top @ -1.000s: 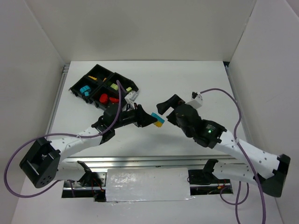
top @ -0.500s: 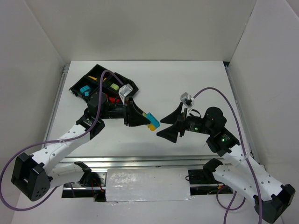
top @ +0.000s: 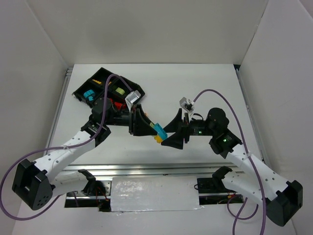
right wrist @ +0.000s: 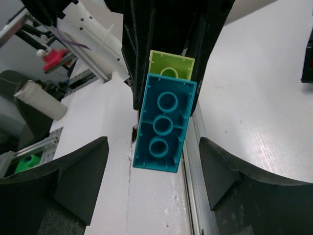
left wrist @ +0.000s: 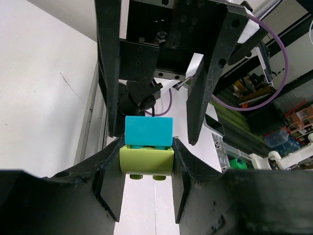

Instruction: Sort the legos into containers by color

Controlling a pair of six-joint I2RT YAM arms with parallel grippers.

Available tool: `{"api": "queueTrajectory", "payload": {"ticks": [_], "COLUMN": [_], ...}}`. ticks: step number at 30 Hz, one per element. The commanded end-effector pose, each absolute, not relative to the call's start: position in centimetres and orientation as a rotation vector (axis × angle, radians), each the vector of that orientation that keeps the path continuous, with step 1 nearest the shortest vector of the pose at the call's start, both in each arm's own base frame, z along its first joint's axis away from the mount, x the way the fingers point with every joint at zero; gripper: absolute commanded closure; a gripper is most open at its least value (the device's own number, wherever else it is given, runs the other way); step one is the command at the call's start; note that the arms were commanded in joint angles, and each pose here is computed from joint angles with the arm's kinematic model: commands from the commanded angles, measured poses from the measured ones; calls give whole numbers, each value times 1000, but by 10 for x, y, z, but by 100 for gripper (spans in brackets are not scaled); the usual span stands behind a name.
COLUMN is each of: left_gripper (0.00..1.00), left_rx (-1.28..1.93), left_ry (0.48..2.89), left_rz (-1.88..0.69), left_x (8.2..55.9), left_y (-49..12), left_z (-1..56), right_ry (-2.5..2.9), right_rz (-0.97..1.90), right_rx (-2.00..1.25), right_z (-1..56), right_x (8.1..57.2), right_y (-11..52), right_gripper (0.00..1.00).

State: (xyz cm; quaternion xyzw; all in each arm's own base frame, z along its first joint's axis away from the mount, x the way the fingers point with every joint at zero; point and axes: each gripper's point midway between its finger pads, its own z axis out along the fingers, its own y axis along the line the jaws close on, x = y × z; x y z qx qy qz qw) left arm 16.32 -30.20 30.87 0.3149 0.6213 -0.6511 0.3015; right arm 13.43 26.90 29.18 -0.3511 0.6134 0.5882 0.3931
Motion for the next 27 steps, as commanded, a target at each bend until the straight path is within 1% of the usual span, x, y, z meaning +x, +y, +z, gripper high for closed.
{"api": "queueTrajectory", "payload": {"ticks": [1, 3, 4, 6, 8, 9, 10, 11, 12, 13, 15, 16, 17, 19, 21, 23, 24, 25, 27], "left_gripper": [100, 100, 100, 100, 100, 100, 100, 100, 100, 100, 100, 100, 100, 100, 100, 100, 100, 100, 100], "left_rx": [901, 905, 908, 918, 916, 916, 915, 911, 911, 911, 912, 910, 909, 913, 912, 915, 914, 912, 912], "left_ry": [1563, 1567, 1568, 1565, 1572, 1573, 1576, 1579, 1580, 1582, 1585, 1586, 1584, 1583, 1585, 1583, 1583, 1590, 1589], "left_rz": [-1744, -1746, -1749, -1758, -1757, -1752, -1750, -1740, -1733, -1730, -1717, -1714, -1707, -1705, -1703, -1705, -1704, -1705, -1695], "left_x": [157, 158, 157, 156, 156, 157, 158, 159, 160, 160, 161, 161, 163, 163, 164, 164, 164, 164, 166], "left_y": [-306, -309, -310, -313, -314, -314, -314, -314, -314, -314, -314, -314, -314, -315, -315, -315, -315, -316, -316], "left_z": [317, 316, 315, 315, 314, 314, 313, 313, 314, 314, 315, 315, 316, 317, 317, 318, 318, 317, 318], "right_ry": [1429, 1435, 1427, 1435, 1441, 1450, 1464, 1471, 1479, 1492, 1499, 1506, 1508, 1510, 1518, 1527, 1536, 1543, 1549], "right_rz": [1542, 1555, 1563, 1573, 1588, 1594, 1596, 1598, 1600, 1606, 1614, 1618, 1623, 1627, 1621, 1615, 1610, 1608, 1601], "right_rx": [-946, -944, -940, -933, -943, -948, -948, -951, -955, -972, -991, -992, -996, -998, -991, -992, -986, -983, -978], "right_z": [313, 312, 314, 312, 310, 308, 305, 304, 301, 297, 295, 293, 293, 292, 290, 289, 288, 287, 288], "right_x": [126, 126, 127, 128, 129, 128, 129, 129, 129, 127, 124, 124, 123, 122, 123, 124, 126, 126, 128], "right_y": [271, 272, 273, 275, 277, 278, 279, 279, 279, 279, 278, 278, 278, 278, 278, 278, 279, 278, 279], "right_gripper": [20, 24, 29, 35, 50, 61, 66, 65, 61, 50, 45, 37, 33, 34, 37, 51, 66, 73, 81]}}
